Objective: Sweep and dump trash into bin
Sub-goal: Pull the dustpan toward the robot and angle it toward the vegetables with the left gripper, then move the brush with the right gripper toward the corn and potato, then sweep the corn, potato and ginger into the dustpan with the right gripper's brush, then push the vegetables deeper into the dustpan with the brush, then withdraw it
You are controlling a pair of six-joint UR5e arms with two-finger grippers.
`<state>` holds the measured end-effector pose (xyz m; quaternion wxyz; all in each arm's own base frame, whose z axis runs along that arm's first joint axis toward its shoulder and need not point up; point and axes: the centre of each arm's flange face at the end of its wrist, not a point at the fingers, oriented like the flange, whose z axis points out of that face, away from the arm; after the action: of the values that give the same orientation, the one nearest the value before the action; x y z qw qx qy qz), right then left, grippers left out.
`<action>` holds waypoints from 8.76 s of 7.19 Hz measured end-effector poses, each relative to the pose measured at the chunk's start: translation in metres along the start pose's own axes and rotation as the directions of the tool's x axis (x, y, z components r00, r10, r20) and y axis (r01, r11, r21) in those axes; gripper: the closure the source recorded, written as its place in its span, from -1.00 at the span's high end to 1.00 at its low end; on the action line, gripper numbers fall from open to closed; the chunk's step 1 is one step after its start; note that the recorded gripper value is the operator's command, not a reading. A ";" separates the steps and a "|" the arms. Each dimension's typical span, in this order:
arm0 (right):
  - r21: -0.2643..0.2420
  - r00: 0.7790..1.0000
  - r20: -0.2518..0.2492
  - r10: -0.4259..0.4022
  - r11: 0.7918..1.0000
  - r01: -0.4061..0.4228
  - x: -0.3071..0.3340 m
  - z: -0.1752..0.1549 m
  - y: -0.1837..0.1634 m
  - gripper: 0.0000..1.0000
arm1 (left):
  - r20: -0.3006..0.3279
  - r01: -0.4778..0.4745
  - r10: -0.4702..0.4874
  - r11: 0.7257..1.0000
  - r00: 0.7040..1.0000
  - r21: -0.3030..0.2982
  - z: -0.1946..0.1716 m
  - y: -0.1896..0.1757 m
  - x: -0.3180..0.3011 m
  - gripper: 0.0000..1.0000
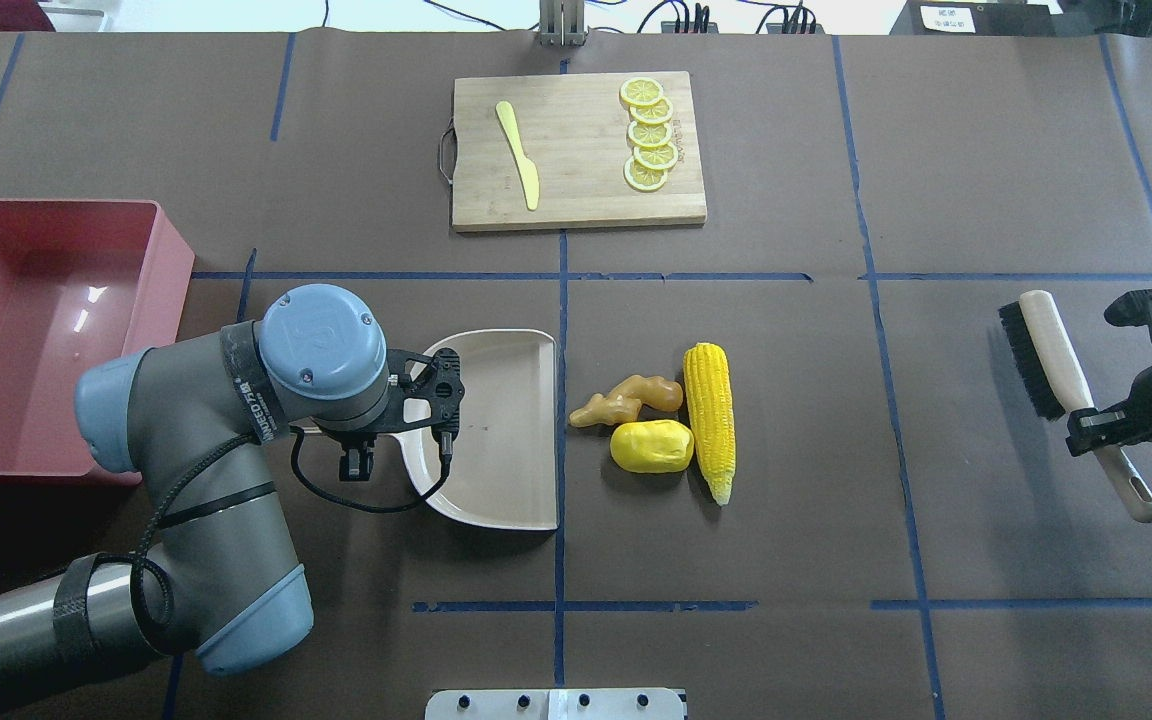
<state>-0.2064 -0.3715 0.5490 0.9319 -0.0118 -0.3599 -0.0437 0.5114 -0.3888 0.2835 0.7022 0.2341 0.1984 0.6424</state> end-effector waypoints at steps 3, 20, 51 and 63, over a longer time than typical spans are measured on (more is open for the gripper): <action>0.000 1.000 0.001 0.000 1.000 0.000 -0.001 0.000 0.000 -1.00 | -0.004 0.020 -0.020 1.000 1.000 -0.011 0.007 -0.009 -0.003 -1.00; 0.001 0.977 0.186 0.103 0.994 -0.105 -0.309 0.032 0.026 -1.00 | -0.003 0.022 -0.022 1.000 1.000 -0.009 0.008 -0.010 -0.006 -1.00; -0.060 0.946 0.279 0.162 0.987 -0.151 -0.536 0.002 0.013 -1.00 | 0.004 0.022 -0.022 1.000 1.000 0.007 0.000 -0.009 -0.006 -1.00; -0.053 0.942 0.296 0.156 0.988 -0.147 -0.507 -0.019 0.024 -1.00 | 0.004 0.021 -0.021 1.000 1.000 0.013 -0.002 -0.010 -0.006 -1.00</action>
<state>-0.5651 -0.3116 0.1949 0.8670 -0.0598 -0.4941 0.0250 0.5176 -0.3948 0.2757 0.7078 0.2381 0.2035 0.6332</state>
